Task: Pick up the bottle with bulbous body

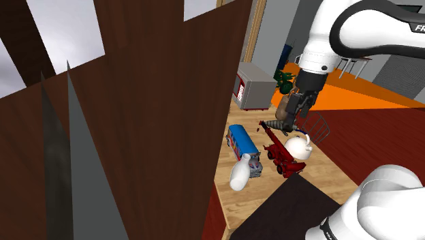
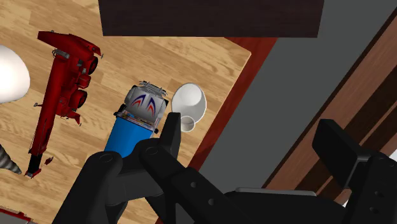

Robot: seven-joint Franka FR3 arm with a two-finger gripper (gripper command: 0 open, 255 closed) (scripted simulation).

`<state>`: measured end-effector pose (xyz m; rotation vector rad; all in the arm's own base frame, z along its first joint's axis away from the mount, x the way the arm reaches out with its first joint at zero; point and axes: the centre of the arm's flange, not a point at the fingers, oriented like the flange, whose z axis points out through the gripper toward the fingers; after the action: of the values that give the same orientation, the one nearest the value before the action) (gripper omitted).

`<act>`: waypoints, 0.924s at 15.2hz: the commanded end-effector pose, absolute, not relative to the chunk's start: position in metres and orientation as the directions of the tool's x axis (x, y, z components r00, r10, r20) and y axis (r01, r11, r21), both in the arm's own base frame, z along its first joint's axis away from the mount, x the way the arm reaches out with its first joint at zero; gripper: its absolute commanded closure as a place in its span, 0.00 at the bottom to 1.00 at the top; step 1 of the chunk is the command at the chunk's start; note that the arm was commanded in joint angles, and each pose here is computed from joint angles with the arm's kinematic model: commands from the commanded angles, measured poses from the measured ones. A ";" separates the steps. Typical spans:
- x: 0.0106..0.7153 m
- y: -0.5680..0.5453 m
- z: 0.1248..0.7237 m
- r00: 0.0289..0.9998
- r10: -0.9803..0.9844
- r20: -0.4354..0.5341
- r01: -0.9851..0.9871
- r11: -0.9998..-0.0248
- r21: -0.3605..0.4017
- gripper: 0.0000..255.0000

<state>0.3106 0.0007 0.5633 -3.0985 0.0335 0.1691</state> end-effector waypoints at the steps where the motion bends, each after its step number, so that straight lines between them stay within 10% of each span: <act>1: 0.311 0.001 0.563 0.994 -0.019 -0.109 -0.024 -0.999 -0.037 0.00; 14: 0.371 -0.024 0.408 0.997 -0.047 -0.069 -0.049 -0.998 -0.029 0.00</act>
<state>0.3658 -0.0232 0.4183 -3.1075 0.0713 0.1157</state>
